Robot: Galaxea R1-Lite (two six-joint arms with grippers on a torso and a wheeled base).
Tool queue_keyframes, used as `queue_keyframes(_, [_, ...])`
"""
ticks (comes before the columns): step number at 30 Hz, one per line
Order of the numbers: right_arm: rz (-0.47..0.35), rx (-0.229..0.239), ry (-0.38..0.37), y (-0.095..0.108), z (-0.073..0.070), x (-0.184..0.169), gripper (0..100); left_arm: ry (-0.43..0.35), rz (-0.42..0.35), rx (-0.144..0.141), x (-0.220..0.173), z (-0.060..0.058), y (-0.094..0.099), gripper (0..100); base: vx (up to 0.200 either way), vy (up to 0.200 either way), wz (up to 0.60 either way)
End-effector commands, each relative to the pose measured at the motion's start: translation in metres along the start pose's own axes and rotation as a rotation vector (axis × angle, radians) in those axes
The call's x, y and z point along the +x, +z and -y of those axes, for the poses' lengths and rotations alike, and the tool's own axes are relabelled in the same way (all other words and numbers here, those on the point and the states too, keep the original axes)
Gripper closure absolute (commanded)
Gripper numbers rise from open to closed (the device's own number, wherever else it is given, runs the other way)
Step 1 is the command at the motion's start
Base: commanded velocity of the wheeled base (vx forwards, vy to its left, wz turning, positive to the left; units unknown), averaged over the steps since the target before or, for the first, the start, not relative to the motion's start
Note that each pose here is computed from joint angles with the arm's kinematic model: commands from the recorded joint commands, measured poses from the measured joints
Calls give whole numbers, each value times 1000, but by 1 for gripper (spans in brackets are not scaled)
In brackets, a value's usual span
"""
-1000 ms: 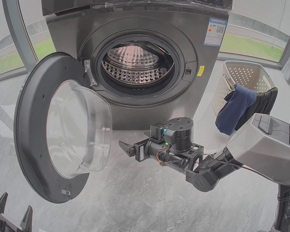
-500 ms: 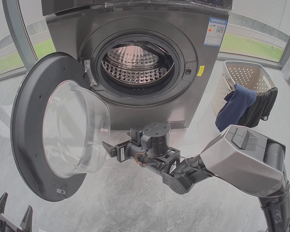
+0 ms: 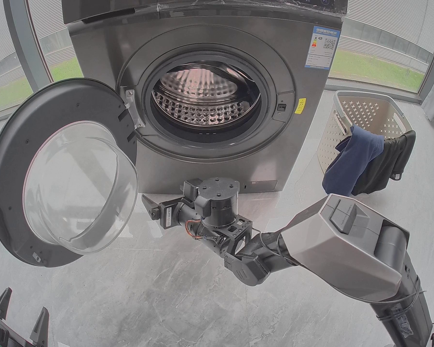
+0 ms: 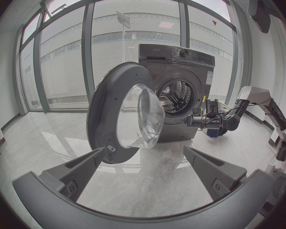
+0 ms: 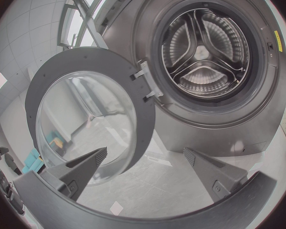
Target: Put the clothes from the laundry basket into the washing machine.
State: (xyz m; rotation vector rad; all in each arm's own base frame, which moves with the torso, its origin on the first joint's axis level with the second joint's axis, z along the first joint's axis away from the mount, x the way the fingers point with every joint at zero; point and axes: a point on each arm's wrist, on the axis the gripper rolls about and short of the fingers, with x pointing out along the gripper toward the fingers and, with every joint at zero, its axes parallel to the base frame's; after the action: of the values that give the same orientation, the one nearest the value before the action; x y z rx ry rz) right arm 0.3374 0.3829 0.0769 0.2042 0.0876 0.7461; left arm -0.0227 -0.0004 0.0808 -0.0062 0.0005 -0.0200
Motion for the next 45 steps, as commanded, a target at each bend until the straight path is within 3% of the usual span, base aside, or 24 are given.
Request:
queue_keyframes(1, [6, 1, -12, -4, 2, 4, 0, 0, 0, 0, 0, 0, -5, 0, 0, 0, 0])
queue_keyframes(9, [7, 1, -17, -10, -2, 8, 0, 0, 2, -1, 0, 0, -5, 0, 0, 0, 0])
queue_keyframes(12, [9, -7, -39, 5, 7, -2, 0, 0, 2, -1, 0, 0, -5, 0, 0, 0, 0])
queue_keyframes(14, [31, -14, -76, 32, 24, -16, 0, 0, 0, -1, 0, 0, -5, 0, 0, 0, 0])
queue_keyframes(17, [64, -59, -137, 69, 56, -55, 0, 0, 2, -1, 0, 0, -5, 0, 0, 0, 0])
queue_keyframes(21, [79, -82, -202, 102, 89, -120, 0, 0, 0, -1, 0, 0, -5, 0, 0, 0, 0])
queue_keyframes(23, [72, -88, -221, 108, 95, -140, 0, 0, 0, 0, 0, 0, -5, 0, 0, 0, 0])
queue_keyframes(24, [62, -94, -249, 116, 101, -174, 0, 0, 0, 0, 0, 0, -5, 0, 0, 0, 0])
queue_keyframes(31, [90, -94, -338, 131, 98, -282, 0, 0, 0, 0, 0, 0, -5, 0, 0, 0, 0])
queue_keyframes(36, [179, -141, -424, 138, 92, -352, 0, 3, 0, 5, 0, 0, -5, 0, 0, 0, 0])
queue_keyframes(41, [245, -174, -520, 117, 79, -419, 0, 3, 0, 5, 0, 0, -5, 0, 0, 0, 0])
queue_keyframes(43, [232, -177, -549, 98, 74, -439, 0, 3, 0, 3, 0, 0, -5, 0, 0, 0, 0])
queue_keyframes(45, [223, -162, -569, 93, 68, -452, 0, 2, 0, 3, 0, 0, -5, 0, 0, 0, 0])
